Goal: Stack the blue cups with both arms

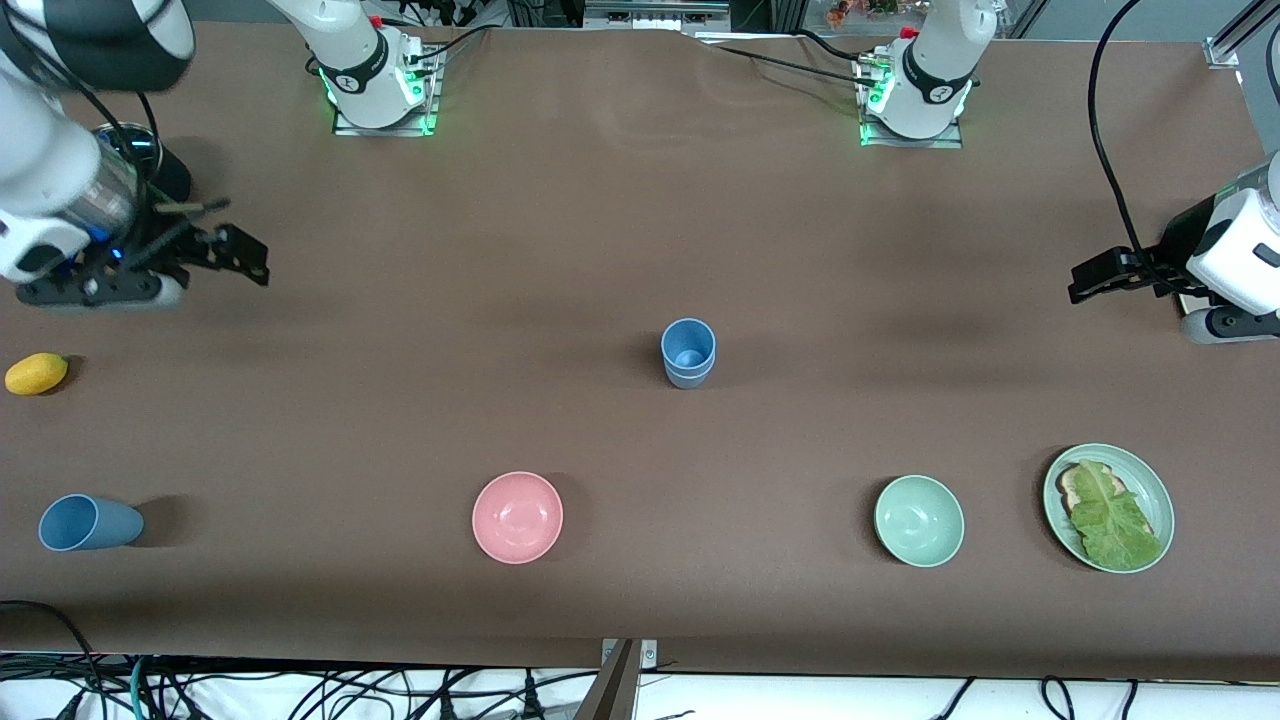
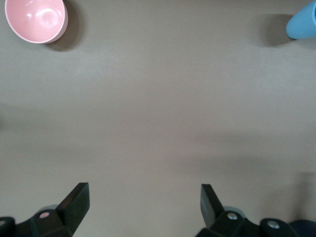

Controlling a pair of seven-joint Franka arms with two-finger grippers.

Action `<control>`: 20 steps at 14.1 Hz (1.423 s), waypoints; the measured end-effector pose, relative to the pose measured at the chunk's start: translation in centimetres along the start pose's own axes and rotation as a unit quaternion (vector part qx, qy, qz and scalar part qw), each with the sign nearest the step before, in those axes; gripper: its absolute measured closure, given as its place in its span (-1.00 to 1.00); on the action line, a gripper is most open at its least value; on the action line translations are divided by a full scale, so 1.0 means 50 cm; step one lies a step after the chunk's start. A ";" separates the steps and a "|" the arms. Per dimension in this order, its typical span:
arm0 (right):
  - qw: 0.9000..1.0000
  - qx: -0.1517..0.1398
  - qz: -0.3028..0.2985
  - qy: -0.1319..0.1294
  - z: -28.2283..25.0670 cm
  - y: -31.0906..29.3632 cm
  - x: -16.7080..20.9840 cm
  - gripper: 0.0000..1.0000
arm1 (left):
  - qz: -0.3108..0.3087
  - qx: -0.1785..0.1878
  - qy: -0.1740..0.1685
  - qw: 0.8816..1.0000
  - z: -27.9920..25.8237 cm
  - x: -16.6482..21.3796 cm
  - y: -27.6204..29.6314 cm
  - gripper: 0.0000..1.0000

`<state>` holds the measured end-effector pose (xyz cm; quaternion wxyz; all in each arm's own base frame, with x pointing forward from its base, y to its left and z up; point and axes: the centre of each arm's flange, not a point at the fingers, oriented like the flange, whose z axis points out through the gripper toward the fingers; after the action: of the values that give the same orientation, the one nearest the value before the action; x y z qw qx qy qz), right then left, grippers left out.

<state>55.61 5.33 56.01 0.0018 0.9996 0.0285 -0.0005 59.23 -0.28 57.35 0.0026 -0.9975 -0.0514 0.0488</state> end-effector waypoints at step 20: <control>1.000 -0.001 0.010 0.004 -0.009 0.017 -0.004 -1.00 | 0.042 -0.002 0.015 0.999 -0.034 -0.088 0.022 -1.00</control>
<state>55.44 4.47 56.46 0.0024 0.9998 0.0188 0.0032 55.17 -1.84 59.47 -0.0006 -0.9994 -0.0092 0.0340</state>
